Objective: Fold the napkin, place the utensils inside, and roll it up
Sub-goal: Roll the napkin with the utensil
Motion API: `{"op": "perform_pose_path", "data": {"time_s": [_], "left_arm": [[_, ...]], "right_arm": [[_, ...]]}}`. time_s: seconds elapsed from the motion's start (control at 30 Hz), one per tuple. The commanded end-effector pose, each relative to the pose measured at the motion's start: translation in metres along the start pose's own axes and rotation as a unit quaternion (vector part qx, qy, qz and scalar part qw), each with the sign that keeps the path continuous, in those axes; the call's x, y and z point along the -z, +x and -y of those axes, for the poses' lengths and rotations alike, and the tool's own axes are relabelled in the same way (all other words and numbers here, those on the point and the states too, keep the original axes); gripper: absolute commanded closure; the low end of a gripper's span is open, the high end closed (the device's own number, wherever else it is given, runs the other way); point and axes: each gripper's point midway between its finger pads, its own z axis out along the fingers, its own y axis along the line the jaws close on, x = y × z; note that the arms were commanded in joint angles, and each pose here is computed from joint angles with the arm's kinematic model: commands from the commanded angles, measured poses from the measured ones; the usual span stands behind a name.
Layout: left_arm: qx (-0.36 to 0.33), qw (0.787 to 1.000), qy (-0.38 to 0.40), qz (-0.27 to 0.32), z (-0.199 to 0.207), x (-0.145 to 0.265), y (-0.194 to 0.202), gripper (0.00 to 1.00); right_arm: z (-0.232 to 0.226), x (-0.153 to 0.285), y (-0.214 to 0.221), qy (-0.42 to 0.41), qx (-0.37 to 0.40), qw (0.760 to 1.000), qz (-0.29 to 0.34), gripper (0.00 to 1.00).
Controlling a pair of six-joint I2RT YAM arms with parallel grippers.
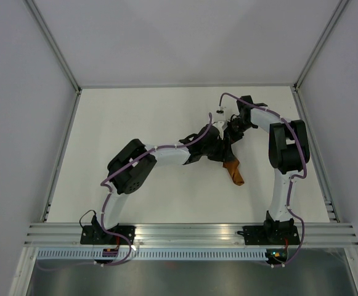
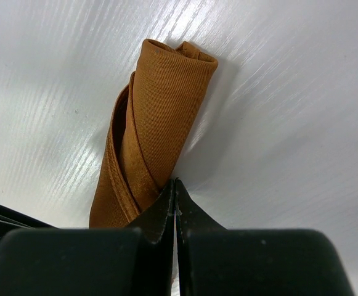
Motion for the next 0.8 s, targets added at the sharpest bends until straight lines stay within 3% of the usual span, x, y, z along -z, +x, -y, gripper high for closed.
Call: {"op": "perform_pose_path", "data": {"time_s": [0.0, 0.5, 0.77], "left_arm": [[-0.024, 0.999, 0.01, 0.029, 0.015, 0.011, -0.027, 0.36], [-0.032, 0.997, 0.006, 0.073, 0.026, 0.051, -0.053, 0.37], [0.033, 0.992, -0.046, 0.11, -0.01, 0.076, -0.048, 0.38]], "right_arm": [[0.019, 0.004, 0.005, 0.044, -0.004, 0.999, -0.004, 1.0], [0.035, 0.036, -0.021, 0.07, -0.025, 0.996, 0.052, 0.92], [0.038, 0.056, -0.018, 0.029, -0.049, 0.996, 0.068, 0.87]]}}
